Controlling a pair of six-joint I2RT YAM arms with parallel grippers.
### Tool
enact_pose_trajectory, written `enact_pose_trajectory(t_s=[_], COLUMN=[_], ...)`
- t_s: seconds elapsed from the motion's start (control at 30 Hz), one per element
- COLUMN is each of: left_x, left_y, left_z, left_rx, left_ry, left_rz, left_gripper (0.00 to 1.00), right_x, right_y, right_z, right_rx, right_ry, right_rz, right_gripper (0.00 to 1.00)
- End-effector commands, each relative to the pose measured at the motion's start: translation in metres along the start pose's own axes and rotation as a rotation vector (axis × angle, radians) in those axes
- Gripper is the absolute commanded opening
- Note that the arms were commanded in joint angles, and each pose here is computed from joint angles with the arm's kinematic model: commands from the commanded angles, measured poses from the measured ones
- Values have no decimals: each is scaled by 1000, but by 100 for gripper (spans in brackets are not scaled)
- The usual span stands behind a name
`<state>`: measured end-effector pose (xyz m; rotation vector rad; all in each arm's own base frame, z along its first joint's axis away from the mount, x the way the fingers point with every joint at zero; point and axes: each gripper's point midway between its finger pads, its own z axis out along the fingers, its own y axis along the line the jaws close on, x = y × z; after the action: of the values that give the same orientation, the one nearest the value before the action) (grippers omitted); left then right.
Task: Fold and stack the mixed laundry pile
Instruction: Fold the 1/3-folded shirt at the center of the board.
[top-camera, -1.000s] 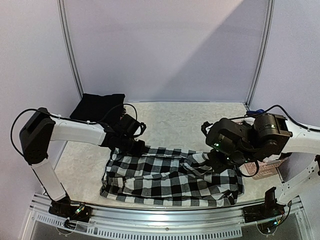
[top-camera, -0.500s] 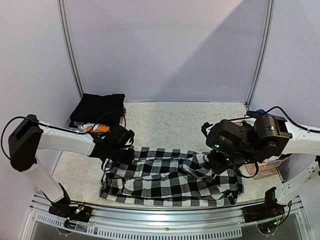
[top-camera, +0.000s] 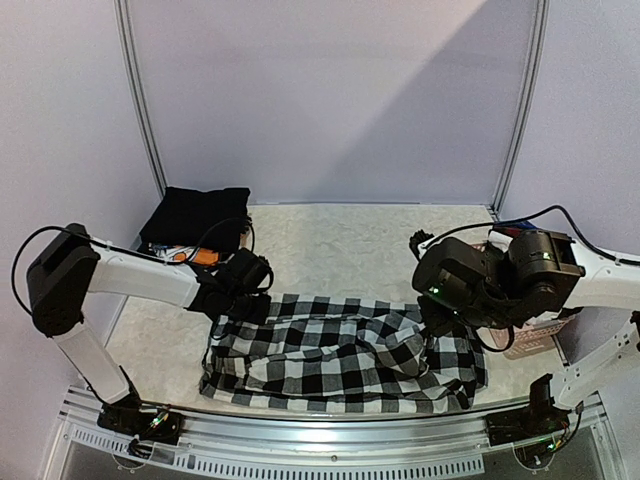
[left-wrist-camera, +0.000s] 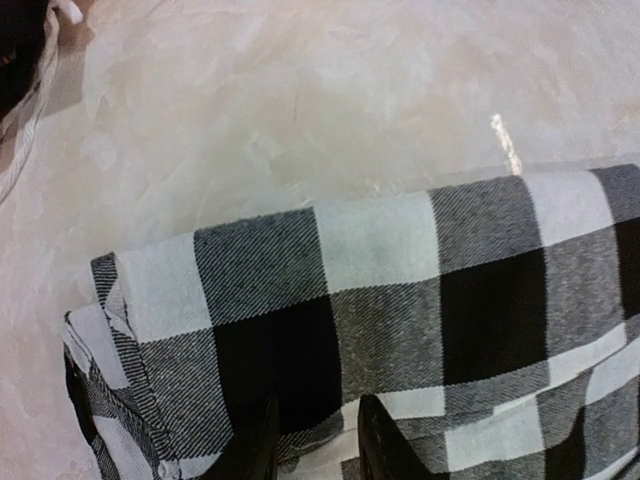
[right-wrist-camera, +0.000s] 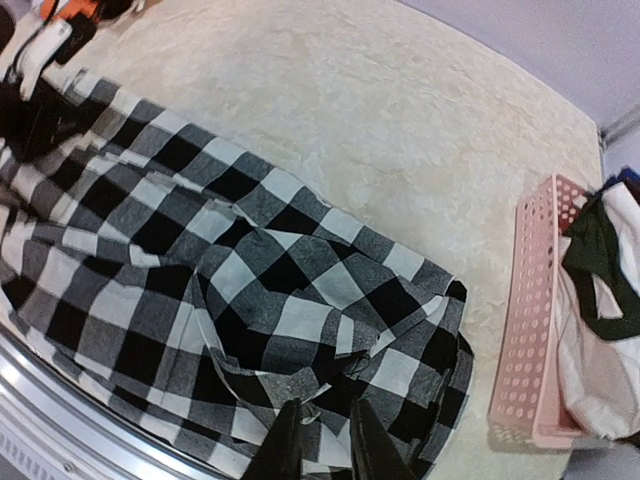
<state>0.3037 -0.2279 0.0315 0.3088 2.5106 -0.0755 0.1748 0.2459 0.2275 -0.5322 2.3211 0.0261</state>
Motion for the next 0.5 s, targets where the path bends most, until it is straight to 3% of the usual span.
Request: enact_pose_trajectory(t_s=[0.0,0.1,0.17,0.27,0.47], left_x=[10,14,15,18,35], left_y=[17,28,32,33,31], left_z=[11,8,5,5,28], left_rx=[-75,-116,-131,-129,-98], left_ry=[32,35,36,42,104], left_rz=[-11,-34,-47,-59,-70], left_gripper=[29,33,37,38,36], right_x=[-1,19,32,44,54], right_y=[-4,-2,-6,-15,-34], right_z=[11,36,51,61,59], right_rx=[20,-47,-106,-174,-244], right_ry=[-14,35,59,45,-52], right_rz=[49,142,248,412,646], right_gripper=[38,72,83,88,87])
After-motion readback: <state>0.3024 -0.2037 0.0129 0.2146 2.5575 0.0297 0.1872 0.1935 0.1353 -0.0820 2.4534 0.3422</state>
